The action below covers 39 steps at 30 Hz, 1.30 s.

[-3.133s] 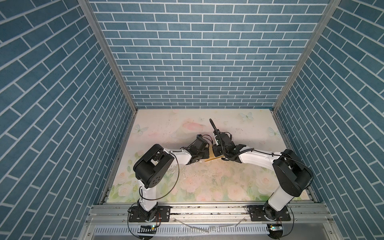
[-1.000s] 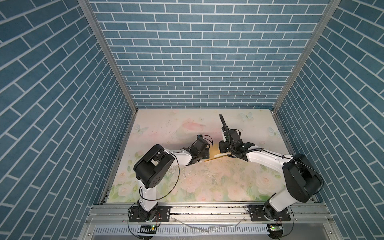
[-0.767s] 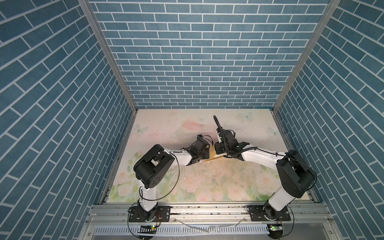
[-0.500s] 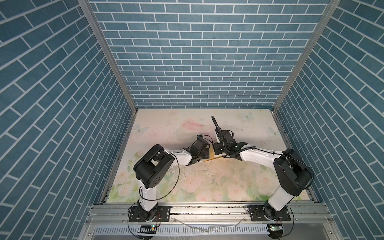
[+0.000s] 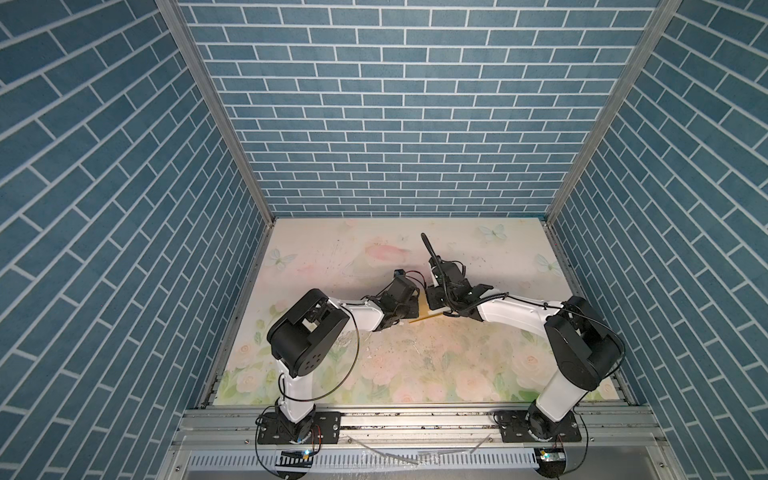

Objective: Place the letter into the envelope and seal it

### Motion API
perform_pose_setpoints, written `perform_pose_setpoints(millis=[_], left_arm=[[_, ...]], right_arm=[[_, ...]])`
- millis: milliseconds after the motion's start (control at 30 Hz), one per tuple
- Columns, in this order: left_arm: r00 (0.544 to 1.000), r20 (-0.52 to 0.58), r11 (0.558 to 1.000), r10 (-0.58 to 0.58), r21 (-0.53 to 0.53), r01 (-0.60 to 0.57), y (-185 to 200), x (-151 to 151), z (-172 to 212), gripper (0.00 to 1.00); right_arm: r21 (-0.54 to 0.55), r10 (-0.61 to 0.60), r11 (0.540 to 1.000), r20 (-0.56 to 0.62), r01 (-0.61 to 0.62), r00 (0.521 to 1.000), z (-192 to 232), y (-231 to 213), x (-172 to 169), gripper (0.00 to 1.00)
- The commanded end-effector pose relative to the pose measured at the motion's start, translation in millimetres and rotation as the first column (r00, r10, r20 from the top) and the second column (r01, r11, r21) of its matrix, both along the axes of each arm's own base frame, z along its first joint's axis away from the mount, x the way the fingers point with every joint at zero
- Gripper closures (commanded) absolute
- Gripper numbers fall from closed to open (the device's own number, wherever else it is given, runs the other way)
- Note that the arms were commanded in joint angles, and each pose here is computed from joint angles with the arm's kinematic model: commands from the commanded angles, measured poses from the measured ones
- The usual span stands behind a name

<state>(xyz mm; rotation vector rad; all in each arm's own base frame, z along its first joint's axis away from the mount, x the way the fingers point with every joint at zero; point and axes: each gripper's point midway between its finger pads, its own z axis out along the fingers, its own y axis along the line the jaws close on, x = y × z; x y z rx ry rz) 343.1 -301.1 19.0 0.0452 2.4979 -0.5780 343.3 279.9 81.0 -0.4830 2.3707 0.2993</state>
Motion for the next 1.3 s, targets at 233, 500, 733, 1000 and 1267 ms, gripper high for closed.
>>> perform_pose_setpoints(millis=[233, 500, 733, 1000, 1267], left_arm=[[0.984, -0.164, 0.971, 0.069, 0.239, -0.028, 57, -36, -65, 1.0], [0.983, -0.168, 0.97, 0.069, 0.243, -0.027, 58, -36, -68, 1.0], [0.985, -0.16, 0.97, 0.072, 0.242, -0.031, 60, -36, -66, 1.0], [0.985, -0.157, 0.972, 0.07, 0.234, -0.032, 59, -36, -64, 1.0], [0.985, -0.161, 0.974, 0.068, 0.223, -0.031, 57, -37, -66, 1.0]], right_arm=[[-0.143, -0.09, 0.985, 0.031, 0.094, 0.995, -2, -43, 15, 1.0], [-0.231, -0.15, 0.961, 0.034, 0.153, 0.988, -8, -73, 16, 1.0], [-0.303, -0.236, 0.924, 0.028, 0.233, 0.971, -13, -111, 17, 1.0], [-0.146, -0.185, 0.972, -0.003, 0.183, 0.983, -1, -80, 25, 1.0], [0.223, -0.119, 0.97, 0.105, 0.094, 0.987, 77, -37, 28, 1.0]])
